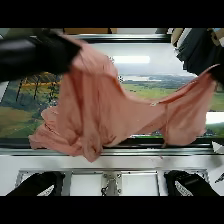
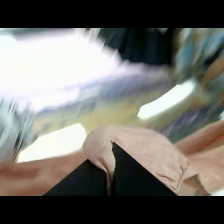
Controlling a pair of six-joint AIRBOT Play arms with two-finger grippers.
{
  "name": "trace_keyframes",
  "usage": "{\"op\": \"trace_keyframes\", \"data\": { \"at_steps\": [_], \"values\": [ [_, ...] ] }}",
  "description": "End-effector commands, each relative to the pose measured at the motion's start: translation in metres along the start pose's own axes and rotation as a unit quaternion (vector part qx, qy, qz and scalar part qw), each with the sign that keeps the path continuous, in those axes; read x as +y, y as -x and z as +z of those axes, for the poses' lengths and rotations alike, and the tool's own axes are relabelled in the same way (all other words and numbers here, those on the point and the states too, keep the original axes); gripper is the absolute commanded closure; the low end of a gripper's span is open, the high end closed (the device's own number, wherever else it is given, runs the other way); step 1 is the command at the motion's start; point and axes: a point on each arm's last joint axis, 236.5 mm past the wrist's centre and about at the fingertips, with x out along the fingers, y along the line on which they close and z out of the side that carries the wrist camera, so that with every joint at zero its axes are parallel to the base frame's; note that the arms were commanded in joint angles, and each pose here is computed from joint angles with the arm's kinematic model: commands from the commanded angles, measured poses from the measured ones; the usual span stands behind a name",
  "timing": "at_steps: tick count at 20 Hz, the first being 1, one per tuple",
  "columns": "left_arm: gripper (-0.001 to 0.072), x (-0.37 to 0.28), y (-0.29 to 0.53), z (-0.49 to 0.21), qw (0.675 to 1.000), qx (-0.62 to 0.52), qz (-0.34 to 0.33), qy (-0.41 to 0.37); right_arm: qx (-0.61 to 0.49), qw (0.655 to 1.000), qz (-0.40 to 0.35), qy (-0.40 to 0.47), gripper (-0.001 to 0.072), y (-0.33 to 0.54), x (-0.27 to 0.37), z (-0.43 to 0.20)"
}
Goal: Fold the clothes and pants, and hang the long-sleeved shirts on hangers.
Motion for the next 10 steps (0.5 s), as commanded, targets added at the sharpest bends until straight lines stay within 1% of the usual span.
{"op": "trace_keyframes", "data": {
  "at_steps": [1,2,3,5,7,9,10],
  "values": [
    [0.0697,0.091,-0.074,-0.13,0.961,0.258,0.096,0.039,0.168,0.985,-0.017,0.032,0.0707,-0.099,-0.023,-0.053],
    [0.0697,0.113,-0.093,-0.157,0.945,0.303,0.107,0.062,0.195,0.98,-0.031,0.026,0.0707,-0.127,-0.035,-0.059],
    [0.0697,0.126,-0.112,-0.175,0.934,0.333,0.101,0.086,0.209,0.977,-0.041,0.021,0.0707,-0.15,-0.043,-0.059],
    [0.0697,0.134,-0.148,-0.189,0.924,0.355,0.06,0.132,0.202,0.978,-0.044,0.015,0.0707,-0.196,-0.05,-0.05],
    [0.0697,0.138,-0.178,-0.176,0.927,0.343,0.027,0.149,0.181,0.982,-0.044,0.006,0.0707,-0.232,-0.054,-0.04],
    [0.069,0.152,-0.203,-0.145,0.943,0.298,0.031,0.145,0.153,0.987,-0.046,-0.02,0.0707,-0.255,-0.056,-0.028],
    [0.0424,0.159,-0.21,-0.125,0.952,0.27,0.032,0.145,0.135,0.989,-0.045,-0.027,0.0707,-0.263,-0.056,-0.02]
  ]
}}
